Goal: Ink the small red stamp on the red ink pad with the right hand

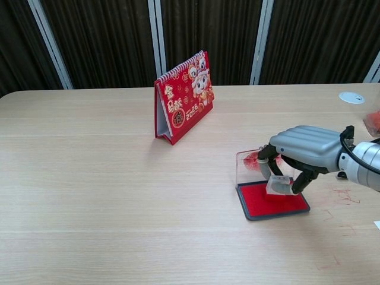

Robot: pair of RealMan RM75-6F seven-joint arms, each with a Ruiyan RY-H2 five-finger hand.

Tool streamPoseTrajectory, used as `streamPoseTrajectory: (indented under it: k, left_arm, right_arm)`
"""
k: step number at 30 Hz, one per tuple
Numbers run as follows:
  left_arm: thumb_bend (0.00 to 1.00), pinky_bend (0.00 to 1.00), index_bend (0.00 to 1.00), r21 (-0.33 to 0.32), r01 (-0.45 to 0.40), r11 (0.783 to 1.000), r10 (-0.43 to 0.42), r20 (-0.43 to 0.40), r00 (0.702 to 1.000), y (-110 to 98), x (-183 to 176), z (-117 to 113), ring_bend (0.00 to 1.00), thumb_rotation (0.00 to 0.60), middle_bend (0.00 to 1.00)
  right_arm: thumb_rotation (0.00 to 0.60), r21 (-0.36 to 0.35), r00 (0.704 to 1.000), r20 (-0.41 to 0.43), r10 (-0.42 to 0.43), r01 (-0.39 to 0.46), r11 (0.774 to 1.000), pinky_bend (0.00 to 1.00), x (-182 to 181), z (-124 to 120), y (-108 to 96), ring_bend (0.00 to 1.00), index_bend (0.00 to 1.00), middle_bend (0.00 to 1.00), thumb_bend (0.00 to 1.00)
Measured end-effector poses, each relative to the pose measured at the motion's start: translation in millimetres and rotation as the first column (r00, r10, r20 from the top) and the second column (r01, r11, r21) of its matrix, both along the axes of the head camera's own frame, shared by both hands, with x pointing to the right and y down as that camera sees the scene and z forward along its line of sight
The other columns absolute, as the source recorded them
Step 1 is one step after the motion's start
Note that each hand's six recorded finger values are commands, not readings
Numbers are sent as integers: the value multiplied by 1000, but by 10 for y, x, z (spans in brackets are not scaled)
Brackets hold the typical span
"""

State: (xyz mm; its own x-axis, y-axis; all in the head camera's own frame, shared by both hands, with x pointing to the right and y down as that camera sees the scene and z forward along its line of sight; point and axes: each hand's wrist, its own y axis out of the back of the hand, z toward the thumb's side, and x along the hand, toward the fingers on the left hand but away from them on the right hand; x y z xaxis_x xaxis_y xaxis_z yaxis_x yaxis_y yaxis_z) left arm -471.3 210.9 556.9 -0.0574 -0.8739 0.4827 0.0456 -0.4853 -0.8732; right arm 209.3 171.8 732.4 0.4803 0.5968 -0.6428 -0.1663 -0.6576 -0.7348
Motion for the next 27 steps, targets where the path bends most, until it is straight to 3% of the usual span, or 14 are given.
streamPoseTrajectory:
  k: [9, 16, 22, 27]
  left_arm:
    - [0, 0, 0, -3, -1, 1000, 1, -2, 1000, 8, 4, 0, 0, 600, 0]
    - [0, 0, 0, -4, -3, 1000, 3, -6, 1000, 14, 9, -7, 0, 600, 0]
    - [0, 0, 0, -1, -3, 1000, 3, -12, 1000, 24, 12, -29, 0, 600, 0]
    - [0, 0, 0, -1, -6, 1000, 6, -16, 1000, 32, 19, -40, 0, 600, 0]
  right_arm:
    - [600, 2, 1000, 15, 18, -18, 1000, 1000, 26, -35, -17, 803, 575, 617, 462]
    - [600, 22, 996, 72, 51, -53, 998, 1000, 26, -257, -112, 803, 575, 617, 462]
    - [600, 66, 993, 92, 80, -86, 994, 1000, 213, -511, -247, 802, 575, 617, 461]
    - [600, 63, 991, 65, 118, -122, 990, 1000, 463, -521, -243, 803, 575, 617, 462]
